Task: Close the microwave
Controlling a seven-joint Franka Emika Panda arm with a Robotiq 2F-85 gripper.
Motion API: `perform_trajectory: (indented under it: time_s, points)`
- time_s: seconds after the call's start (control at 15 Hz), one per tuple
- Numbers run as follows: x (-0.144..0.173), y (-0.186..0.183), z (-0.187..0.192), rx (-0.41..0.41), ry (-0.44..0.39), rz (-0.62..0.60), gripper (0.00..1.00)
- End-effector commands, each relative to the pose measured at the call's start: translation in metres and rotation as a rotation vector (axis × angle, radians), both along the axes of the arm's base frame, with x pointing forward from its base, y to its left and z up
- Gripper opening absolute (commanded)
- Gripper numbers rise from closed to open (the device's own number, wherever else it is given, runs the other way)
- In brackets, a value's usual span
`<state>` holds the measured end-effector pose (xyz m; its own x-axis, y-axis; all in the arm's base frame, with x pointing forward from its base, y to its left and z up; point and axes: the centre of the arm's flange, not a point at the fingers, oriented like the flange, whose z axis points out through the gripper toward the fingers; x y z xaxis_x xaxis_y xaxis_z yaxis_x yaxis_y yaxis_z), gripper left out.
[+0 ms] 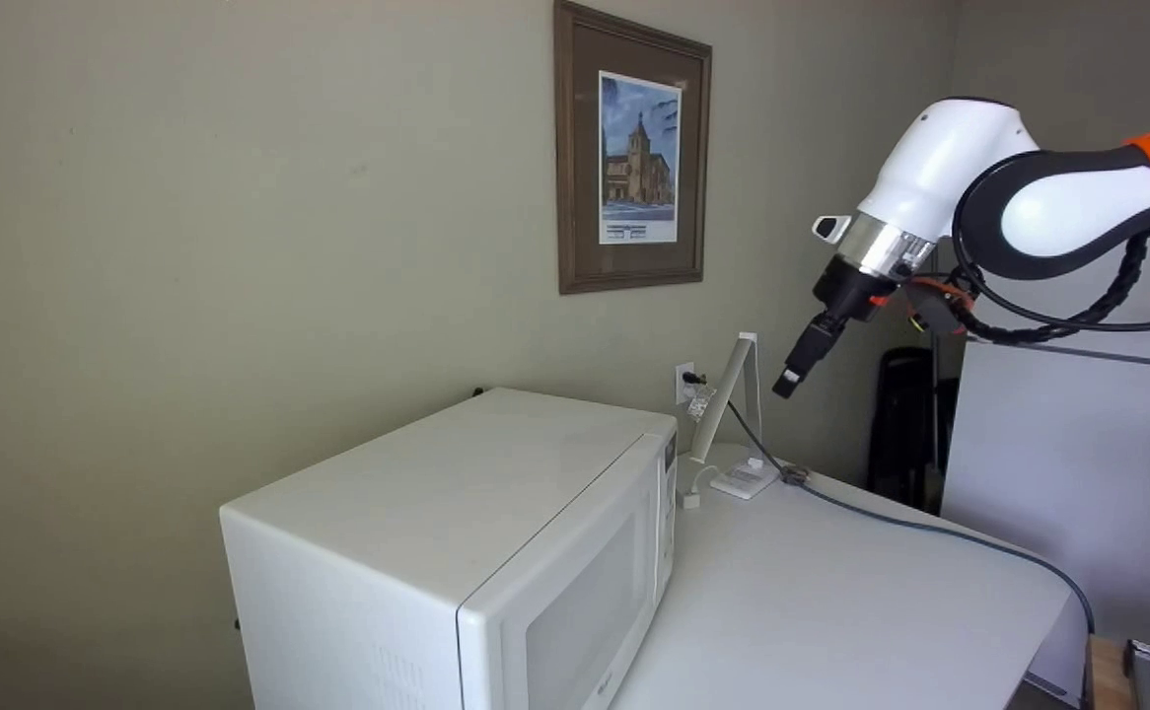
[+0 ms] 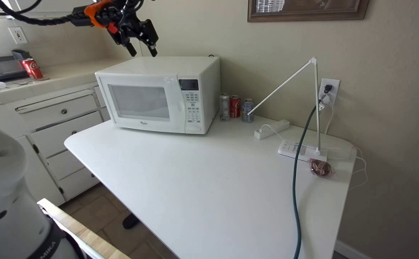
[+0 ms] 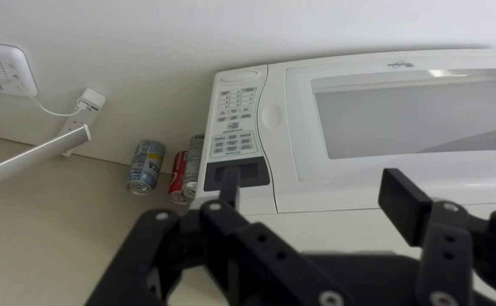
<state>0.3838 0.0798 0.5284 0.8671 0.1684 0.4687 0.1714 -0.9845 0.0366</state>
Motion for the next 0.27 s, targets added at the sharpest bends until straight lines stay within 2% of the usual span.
perform_trajectory:
  time_s: [0.0, 0.07, 0.2]
  points:
    - [-0.0025, -0.0054, 0.0061, 0.01, -0.014, 0.009, 0.9]
    - [-0.0045, -0.0088, 0.0096, 0.015, -0.022, 0.014, 0.99]
    - [-0.006, -0.0097, 0.0102, 0.017, -0.025, 0.017, 1.0]
